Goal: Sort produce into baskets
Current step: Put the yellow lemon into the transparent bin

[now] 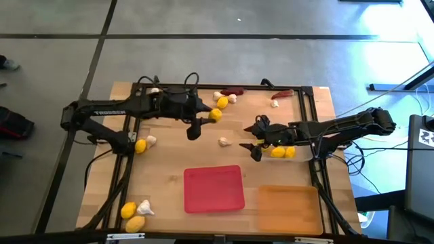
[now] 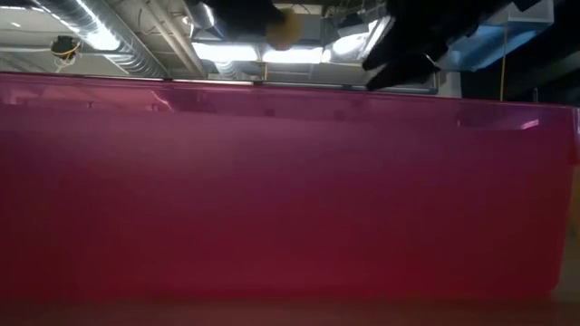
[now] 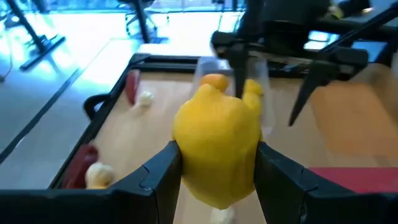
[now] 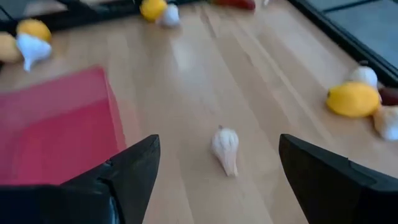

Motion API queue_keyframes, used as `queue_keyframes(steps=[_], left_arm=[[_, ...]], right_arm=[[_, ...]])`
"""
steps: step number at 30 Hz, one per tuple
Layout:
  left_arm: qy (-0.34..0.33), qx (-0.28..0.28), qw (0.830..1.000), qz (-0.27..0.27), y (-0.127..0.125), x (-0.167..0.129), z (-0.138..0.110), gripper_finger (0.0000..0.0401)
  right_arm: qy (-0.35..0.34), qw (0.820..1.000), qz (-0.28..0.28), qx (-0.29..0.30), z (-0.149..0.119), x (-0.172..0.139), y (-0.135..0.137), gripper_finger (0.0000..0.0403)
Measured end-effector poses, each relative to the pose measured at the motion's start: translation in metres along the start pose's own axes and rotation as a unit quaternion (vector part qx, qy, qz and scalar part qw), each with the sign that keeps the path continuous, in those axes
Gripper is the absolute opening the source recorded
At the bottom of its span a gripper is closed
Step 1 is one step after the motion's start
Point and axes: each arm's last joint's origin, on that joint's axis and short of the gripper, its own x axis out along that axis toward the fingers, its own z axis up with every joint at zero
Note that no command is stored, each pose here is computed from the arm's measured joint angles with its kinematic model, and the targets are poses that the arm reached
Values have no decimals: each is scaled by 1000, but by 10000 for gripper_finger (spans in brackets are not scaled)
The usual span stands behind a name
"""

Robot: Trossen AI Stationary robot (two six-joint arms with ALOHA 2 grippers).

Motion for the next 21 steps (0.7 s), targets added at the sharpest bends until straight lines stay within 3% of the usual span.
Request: queue_keyframes(steps=[6, 21], left_arm=[[-43, 13, 999, -30, -22, 9, 1, 169], [-130, -28, 990, -51, -39, 33, -63, 169]], right_arm=[[-31, 999, 37, 7, 6, 3, 5, 321], [-43, 998, 33, -32, 8, 8, 6, 321]])
